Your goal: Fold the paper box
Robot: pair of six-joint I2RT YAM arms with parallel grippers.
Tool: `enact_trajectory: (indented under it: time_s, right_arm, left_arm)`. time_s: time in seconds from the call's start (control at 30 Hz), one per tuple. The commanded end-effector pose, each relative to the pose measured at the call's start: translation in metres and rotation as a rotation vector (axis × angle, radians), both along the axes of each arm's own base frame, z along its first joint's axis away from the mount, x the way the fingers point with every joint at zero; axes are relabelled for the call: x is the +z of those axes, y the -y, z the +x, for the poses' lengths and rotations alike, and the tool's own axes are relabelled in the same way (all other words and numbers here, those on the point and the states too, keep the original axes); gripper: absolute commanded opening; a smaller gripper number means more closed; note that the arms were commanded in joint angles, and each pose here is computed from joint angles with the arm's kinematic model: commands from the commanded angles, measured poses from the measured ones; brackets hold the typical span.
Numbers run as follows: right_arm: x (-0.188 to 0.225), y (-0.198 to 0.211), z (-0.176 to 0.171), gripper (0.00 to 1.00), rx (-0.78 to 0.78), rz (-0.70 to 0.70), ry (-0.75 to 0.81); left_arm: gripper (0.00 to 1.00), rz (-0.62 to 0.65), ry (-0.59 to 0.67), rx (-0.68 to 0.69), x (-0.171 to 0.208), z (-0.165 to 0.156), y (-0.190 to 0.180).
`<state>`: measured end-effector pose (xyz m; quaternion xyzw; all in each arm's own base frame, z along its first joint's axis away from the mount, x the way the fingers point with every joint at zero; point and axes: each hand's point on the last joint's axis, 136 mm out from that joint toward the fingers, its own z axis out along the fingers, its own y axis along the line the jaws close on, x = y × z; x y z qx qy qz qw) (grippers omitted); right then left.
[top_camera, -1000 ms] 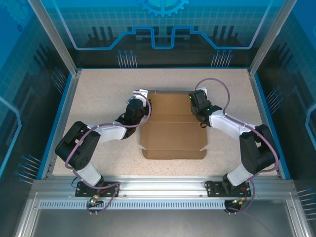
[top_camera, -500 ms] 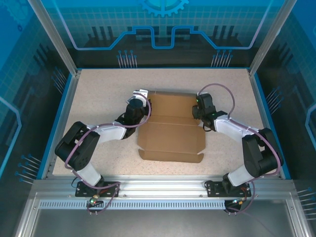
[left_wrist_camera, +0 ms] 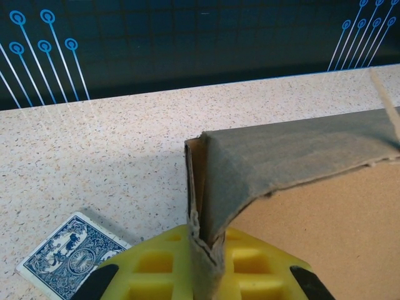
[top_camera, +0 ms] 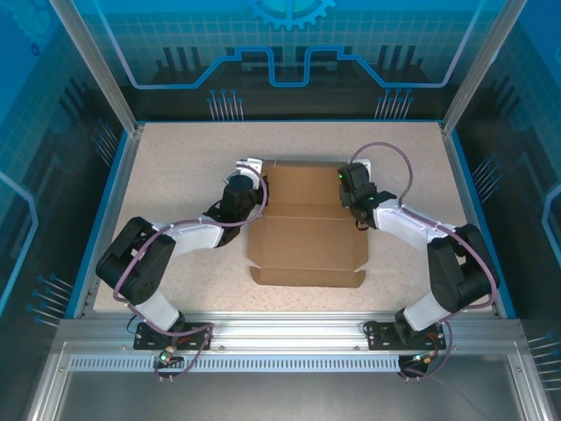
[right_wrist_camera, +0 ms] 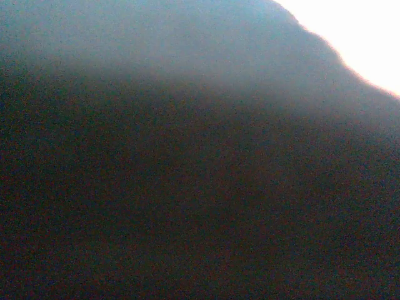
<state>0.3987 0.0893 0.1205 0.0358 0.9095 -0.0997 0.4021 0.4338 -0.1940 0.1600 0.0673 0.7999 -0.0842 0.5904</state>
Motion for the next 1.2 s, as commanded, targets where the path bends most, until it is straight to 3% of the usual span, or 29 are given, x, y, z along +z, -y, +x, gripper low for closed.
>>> enact_trajectory:
  time_s: [0.0,0.17,0.33,0.83,1.0,1.17]
  right_arm:
    - [-0.001,0.018,-0.005,0.2,-0.106,-0.13,-0.021]
    - [0.0,0.019,-0.003,0.2,-0.135,-0.157,-0.014]
    - [-0.002,0.005,0.0,0.22,-0.059,-0.105,-0.001]
    - [0.022,-0.037,-0.018,0.54,0.183,0.151,0.042]
    - [0.035,-0.042,-0.029,0.7,0.234,0.185,0.043]
    - [0.057,-0.041,-0.043,0.75,0.288,0.183,0.057]
  left_arm:
    - [0.0,-0.068,0.05,-0.02,0.025,-0.002,0.005]
    - [0.0,-0.07,0.049,-0.02,0.024,-0.003,0.005]
    - [0.0,-0.07,0.05,-0.021,0.025,-0.002,0.005]
    - [0.0,-0.043,0.031,-0.005,0.018,0.003,0.004]
    - [0.0,-0.031,0.032,0.0,0.019,0.005,0.004]
    - [0.0,-0.014,0.042,0.015,0.022,0.006,0.001]
